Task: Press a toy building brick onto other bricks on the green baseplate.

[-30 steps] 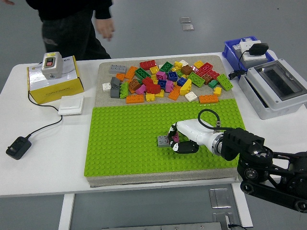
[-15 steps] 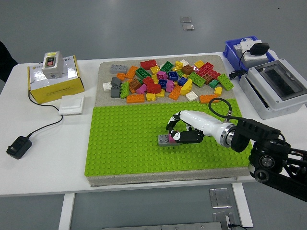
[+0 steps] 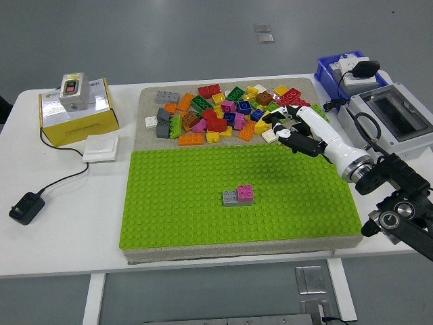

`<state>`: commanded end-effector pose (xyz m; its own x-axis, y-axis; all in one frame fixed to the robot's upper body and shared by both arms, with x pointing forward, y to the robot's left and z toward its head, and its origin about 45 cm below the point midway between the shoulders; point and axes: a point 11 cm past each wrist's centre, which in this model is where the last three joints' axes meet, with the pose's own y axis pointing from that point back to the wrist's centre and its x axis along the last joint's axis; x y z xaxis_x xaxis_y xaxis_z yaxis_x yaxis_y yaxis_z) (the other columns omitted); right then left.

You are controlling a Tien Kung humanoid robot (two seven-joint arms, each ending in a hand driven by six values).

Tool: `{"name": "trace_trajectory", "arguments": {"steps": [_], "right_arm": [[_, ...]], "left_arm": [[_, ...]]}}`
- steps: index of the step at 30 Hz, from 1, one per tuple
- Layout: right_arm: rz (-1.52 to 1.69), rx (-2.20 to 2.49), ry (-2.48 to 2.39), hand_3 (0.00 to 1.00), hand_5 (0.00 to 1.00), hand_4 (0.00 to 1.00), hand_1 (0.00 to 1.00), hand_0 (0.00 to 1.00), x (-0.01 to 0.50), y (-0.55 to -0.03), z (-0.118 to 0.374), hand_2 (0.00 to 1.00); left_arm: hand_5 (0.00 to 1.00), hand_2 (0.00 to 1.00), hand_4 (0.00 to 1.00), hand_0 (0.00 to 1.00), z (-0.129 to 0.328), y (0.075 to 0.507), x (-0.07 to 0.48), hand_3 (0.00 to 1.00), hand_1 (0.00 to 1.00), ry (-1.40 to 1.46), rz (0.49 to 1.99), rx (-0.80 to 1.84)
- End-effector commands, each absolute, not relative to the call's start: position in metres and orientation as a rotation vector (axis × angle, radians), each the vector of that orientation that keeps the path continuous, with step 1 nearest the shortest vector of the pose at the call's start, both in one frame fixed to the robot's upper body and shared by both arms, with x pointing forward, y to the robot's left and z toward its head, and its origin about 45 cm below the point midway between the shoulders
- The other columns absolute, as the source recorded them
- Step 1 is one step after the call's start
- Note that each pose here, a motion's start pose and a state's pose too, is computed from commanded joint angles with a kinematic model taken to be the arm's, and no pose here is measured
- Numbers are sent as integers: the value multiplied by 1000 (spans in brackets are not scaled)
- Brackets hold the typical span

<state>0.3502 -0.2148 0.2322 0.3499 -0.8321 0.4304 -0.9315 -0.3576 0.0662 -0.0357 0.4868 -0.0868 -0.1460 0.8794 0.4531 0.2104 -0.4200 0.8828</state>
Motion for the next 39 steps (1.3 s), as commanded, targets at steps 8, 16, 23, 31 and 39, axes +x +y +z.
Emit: {"name": "trace_trajectory", "arguments": {"steps": [8, 16, 23, 31, 39], "right_arm": [[140, 2459, -1840, 752, 611, 603, 653, 619, 355, -252, 213, 734], [-138, 2594, -2012, 759, 644, 641, 665, 696, 356, -254, 217, 737], [-389, 2658, -2048, 755, 713, 680, 672, 704, 354, -248, 214, 733], [-531, 2683, -2066, 753, 738, 690, 677, 718, 355, -247, 212, 732], [-544, 2691, -2057, 757, 826, 703, 688, 744, 354, -246, 213, 736]], "left_arm": [[584, 585, 341, 646, -87, 487, -36, 667, 639, 1238, 1611, 1587], [581, 585, 345, 648, -88, 483, -35, 666, 640, 1247, 1615, 1573], [580, 585, 348, 647, -90, 480, -36, 667, 639, 1259, 1613, 1565], [577, 586, 355, 649, -90, 479, -34, 667, 640, 1258, 1617, 1559], [579, 587, 358, 649, -91, 479, -34, 668, 642, 1260, 1616, 1558]]}}
